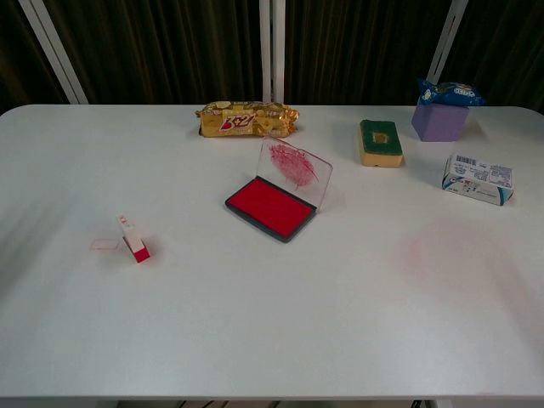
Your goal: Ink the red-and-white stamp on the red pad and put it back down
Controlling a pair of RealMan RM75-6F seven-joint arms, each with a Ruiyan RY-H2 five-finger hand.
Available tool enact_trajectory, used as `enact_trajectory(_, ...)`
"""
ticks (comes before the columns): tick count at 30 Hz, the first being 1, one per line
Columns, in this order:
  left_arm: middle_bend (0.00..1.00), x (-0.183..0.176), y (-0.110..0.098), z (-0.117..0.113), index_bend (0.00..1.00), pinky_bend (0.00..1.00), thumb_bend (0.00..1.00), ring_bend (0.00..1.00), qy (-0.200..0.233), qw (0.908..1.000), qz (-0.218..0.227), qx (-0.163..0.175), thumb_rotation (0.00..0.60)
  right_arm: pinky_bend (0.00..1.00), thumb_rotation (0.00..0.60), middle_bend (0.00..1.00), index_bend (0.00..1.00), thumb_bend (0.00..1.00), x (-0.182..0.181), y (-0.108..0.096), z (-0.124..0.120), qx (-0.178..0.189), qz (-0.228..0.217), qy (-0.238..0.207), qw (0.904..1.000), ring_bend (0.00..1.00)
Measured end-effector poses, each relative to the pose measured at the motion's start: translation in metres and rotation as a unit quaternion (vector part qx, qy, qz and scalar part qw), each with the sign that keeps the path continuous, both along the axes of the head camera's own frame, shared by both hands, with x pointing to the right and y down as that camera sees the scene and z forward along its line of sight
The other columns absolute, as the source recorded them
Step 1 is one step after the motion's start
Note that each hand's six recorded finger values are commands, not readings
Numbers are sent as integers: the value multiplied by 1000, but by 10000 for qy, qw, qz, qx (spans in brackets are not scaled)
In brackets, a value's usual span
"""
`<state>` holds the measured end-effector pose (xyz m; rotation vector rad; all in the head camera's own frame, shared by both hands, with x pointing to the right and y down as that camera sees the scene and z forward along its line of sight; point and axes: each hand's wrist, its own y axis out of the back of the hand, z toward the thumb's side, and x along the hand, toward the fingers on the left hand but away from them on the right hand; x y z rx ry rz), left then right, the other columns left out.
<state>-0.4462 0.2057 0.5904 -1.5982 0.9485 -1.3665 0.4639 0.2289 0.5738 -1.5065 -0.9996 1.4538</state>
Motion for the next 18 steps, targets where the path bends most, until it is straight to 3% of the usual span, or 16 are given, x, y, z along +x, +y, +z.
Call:
enact_trajectory(9, 53, 2, 2, -2, 52, 165, 158, 55, 17, 10000, 44, 10, 4, 0, 600, 0, 0, 228, 0, 1, -1, 14, -6, -27, 10000, 0)
enact_trajectory(11, 52, 5, 1, -2, 60, 171, 166, 55, 54, 9999, 128, 0, 93, 0, 600, 0, 0, 228, 1, 1, -2, 27, 1, -36, 10000, 0)
enact_trajectory(13, 51, 10, -1, -3, 76, 194, 168, 60, 88, 9996, 279, -11, 259, 0, 600, 0, 0, 228, 1, 1, -2, 31, 1, -27, 10000, 0)
enact_trajectory(14, 51, 13, -2, -3, 85, 230, 169, 77, 92, 9993, 375, -12, 372, 0, 600, 0, 0, 228, 1, 1, -3, 35, -2, -17, 10000, 0)
enact_trajectory(15, 51, 16, -4, -3, 89, 319, 169, 134, 92, 9988, 488, -6, 491, 0, 600, 0, 0, 228, 1, 0, -3, 36, -4, -10, 10000, 0)
enact_trajectory(16, 54, 22, -8, -3, 90, 422, 169, 205, 82, 9978, 664, 13, 553, 0, 600, 0, 0, 227, 1, 0, -4, 34, -6, -3, 10000, 0)
enact_trajectory(17, 61, 27, -12, -3, 91, 517, 169, 280, 73, 9966, 816, 37, 582, 0, 600, 0, 0, 228, 1, 0, -4, 29, -12, 7, 10000, 0)
enact_trajectory(18, 85, 33, -16, -3, 90, 659, 169, 419, 72, 9952, 975, 64, 600, 0, 600, 0, 0, 228, 1, 0, -4, 23, -19, 16, 10000, 0)
